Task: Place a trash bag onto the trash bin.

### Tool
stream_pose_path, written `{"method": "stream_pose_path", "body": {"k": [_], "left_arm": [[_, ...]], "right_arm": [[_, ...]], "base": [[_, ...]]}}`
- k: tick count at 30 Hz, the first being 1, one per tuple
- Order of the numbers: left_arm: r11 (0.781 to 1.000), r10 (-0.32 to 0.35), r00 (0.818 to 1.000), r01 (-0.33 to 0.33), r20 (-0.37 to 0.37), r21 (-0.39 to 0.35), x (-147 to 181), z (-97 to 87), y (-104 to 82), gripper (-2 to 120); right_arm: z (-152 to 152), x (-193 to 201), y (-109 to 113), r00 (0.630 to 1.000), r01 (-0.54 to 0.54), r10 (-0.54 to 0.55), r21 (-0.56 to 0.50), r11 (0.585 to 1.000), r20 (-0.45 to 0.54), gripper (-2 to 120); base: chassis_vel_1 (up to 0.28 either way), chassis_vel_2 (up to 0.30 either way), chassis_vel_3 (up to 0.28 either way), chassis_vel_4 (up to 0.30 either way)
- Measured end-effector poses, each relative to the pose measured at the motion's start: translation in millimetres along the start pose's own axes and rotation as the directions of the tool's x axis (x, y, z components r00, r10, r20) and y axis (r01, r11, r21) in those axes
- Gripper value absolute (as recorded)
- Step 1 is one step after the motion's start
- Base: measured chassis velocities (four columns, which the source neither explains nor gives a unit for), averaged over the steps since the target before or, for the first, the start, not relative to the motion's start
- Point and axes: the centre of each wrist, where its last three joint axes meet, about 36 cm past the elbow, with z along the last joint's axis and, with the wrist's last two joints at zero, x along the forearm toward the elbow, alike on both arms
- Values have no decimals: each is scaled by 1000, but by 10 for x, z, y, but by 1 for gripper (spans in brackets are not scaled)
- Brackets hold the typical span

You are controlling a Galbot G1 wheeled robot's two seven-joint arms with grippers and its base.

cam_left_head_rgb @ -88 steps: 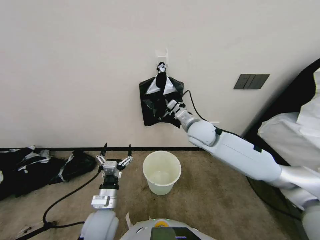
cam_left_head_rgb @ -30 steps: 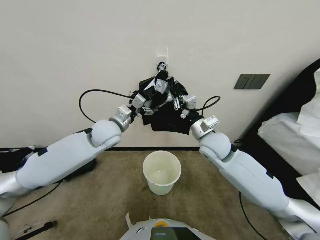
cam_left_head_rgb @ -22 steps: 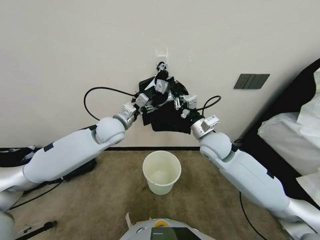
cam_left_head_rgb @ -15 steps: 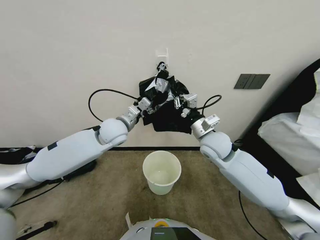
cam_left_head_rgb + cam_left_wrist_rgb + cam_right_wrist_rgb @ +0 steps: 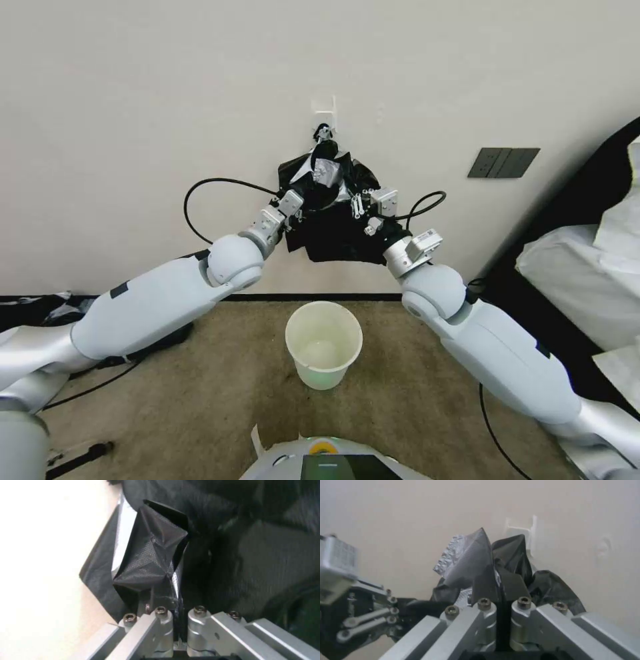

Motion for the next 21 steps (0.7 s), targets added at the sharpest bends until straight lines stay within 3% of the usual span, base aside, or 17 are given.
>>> {"method": "stream_pose_path", "body": {"k": [8,13,21], "left_arm": [[992,-33,999,33,3,121,268,115,-62,0],[972,-83,996,74,33,222,506,176,-79,0],[952,-111,992,89,60,294,816,194,-71,0]], "right_arm": [[23,93,41,999,-44,42,-88,995,-31,0],[-14,282,133,996,-62,48,-203,977,-74,0],[-50,575,206,993,-87,62,-267,960,-102,0]], "base": [[0,0,0,0],[0,0,0,0],[0,0,0,0]]}}
